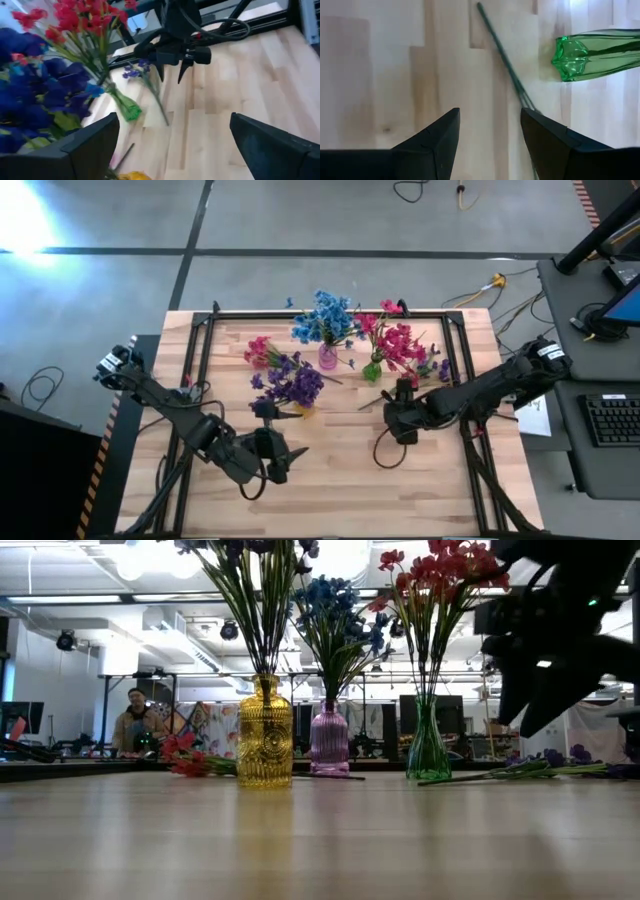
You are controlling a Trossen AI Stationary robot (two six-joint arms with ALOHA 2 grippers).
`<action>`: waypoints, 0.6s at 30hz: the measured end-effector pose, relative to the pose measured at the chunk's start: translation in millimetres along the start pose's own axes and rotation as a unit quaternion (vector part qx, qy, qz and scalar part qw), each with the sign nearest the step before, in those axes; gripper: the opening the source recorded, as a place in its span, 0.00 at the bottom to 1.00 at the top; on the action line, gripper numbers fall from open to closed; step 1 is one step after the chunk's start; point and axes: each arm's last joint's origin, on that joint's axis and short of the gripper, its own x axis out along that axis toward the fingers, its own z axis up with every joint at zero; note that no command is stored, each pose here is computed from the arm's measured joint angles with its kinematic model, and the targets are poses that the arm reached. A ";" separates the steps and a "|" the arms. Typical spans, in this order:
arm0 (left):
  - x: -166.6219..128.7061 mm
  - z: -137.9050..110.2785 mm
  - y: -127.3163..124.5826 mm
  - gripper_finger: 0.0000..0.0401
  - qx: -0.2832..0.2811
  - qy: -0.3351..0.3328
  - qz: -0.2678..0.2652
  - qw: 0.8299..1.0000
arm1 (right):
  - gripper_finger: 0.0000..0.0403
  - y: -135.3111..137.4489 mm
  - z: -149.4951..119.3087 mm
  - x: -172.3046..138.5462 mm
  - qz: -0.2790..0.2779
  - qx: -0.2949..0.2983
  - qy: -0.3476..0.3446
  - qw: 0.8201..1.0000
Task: Sort flowers into vase by color
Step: Put the violet flowers into the yellow vase
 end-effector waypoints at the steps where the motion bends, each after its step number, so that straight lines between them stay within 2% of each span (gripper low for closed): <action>1: 0.0 -0.4 0.2 0.90 0.001 0.001 0.002 1.000 | 0.50 -2.3 2.0 3.2 -0.002 0.001 0.000 1.000; 7: 0.0 -5.4 0.9 0.90 0.000 0.019 0.007 1.000 | 0.50 -9.5 15.8 30.7 -0.012 -0.015 0.000 1.000; 18: -1.0 -15.2 3.3 0.90 -0.028 0.056 0.016 0.998 | 0.50 -12.1 15.6 66.1 -0.021 -0.084 0.064 0.994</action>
